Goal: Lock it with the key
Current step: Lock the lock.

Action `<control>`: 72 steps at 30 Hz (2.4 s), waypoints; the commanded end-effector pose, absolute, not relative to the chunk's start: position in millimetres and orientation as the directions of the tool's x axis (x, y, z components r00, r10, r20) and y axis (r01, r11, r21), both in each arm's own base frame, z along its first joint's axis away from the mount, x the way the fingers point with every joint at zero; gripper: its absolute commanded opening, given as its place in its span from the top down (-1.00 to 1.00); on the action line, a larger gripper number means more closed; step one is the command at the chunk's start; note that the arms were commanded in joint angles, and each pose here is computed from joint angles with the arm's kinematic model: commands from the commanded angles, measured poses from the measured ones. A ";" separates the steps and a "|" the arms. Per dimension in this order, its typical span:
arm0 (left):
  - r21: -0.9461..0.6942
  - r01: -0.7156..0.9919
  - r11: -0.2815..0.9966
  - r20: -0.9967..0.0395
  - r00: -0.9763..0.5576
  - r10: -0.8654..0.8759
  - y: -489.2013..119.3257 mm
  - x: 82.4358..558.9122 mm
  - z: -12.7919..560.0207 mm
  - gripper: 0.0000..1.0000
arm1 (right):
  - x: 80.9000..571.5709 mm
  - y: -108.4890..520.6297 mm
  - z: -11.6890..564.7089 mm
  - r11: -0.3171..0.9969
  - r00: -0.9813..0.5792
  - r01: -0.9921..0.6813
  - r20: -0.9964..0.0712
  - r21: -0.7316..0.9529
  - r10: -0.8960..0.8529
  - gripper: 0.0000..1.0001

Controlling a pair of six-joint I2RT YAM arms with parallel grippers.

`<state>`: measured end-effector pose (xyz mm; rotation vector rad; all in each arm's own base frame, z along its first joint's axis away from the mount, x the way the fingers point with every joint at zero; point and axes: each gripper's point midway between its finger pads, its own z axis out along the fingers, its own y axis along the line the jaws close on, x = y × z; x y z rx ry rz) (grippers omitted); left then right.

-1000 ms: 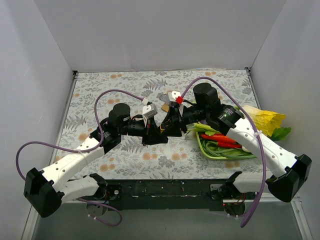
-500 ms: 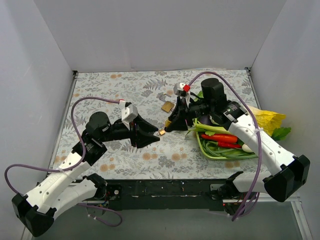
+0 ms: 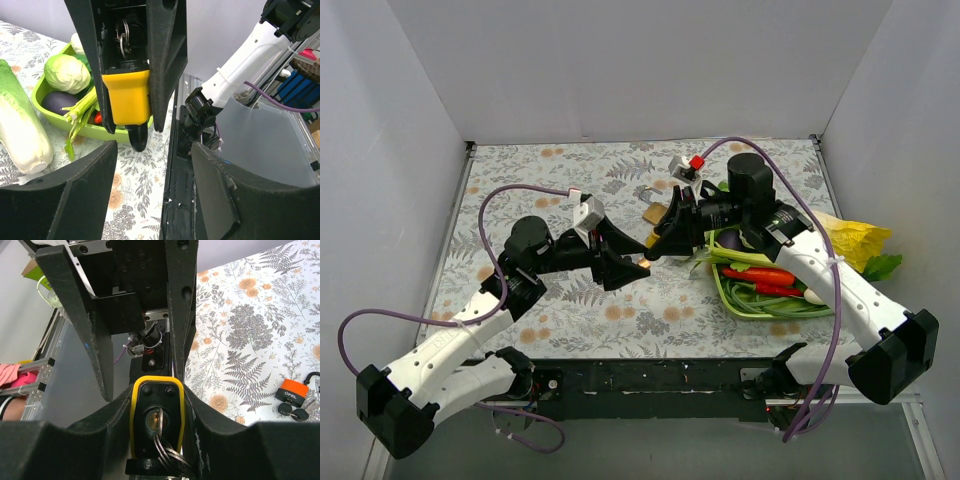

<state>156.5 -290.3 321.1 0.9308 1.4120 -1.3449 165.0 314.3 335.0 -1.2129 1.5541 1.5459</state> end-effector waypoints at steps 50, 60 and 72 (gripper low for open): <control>-0.182 0.978 0.101 -0.973 -0.194 0.126 -233.7 144.2 272.7 1.00 | 189.2 279.9 340.6 -0.034 -0.181 -0.979 -0.929 0.203 -0.322 -0.48; -0.189 0.981 0.040 -0.966 -0.193 0.173 -238.5 147.9 272.2 1.00 | 158.1 308.6 319.5 -0.132 -0.061 -0.983 -0.908 0.126 -0.413 0.17; -0.182 0.982 0.053 -0.965 -0.189 0.182 -239.9 154.3 270.7 1.00 | 157.4 325.3 288.3 -0.120 -0.088 -0.979 -0.879 0.163 -0.469 0.19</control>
